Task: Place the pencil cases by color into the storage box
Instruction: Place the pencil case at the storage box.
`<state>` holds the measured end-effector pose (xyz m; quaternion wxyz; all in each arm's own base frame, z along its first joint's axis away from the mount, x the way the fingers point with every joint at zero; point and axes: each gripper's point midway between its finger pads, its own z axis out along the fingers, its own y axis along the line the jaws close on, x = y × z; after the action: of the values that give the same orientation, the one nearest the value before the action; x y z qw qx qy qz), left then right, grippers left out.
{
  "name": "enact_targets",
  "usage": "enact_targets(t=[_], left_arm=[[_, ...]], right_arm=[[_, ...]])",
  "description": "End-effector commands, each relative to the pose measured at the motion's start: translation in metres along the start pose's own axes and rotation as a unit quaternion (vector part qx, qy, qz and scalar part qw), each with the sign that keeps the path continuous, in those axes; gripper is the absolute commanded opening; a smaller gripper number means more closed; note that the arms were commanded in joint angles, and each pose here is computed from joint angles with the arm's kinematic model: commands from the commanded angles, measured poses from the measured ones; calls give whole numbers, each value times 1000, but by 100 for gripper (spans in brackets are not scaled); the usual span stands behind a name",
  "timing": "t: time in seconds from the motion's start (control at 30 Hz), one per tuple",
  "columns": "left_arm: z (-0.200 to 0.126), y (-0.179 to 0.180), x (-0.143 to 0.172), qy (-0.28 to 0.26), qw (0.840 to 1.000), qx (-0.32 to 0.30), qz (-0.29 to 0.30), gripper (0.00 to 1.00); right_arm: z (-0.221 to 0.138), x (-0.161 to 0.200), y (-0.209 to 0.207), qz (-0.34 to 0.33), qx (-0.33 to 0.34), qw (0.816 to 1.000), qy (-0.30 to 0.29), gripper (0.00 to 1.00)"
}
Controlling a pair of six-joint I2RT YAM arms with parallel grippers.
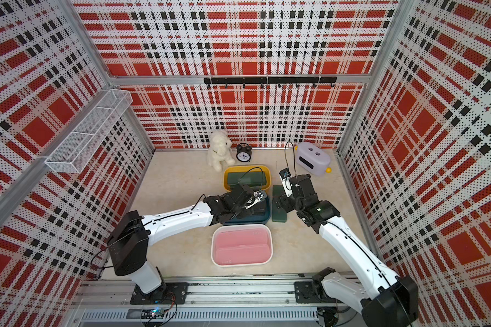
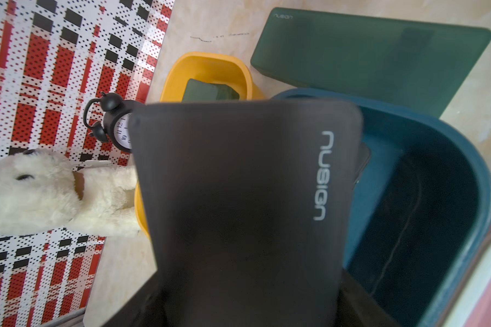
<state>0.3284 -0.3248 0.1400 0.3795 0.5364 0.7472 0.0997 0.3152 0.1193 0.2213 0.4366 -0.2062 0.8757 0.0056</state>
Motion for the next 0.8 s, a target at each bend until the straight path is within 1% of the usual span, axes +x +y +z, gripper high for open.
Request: enact_targets(t=[0.0, 0.27, 0.43, 0.77], left_arm=[[6, 1, -6, -10, 1000, -2, 7, 59], [22, -9, 2, 8, 1000, 7, 19, 59], [26, -14, 4, 13, 1000, 11, 20, 59], [30, -27, 8, 24, 999, 19, 23, 65]], right_arm=[[-5, -3, -4, 11, 4, 1000, -12, 100], [-5, 0, -5, 13, 6, 1000, -10, 100], [-5, 1, -6, 13, 7, 1000, -9, 100], [-1, 3, -6, 12, 5, 1000, -5, 100]])
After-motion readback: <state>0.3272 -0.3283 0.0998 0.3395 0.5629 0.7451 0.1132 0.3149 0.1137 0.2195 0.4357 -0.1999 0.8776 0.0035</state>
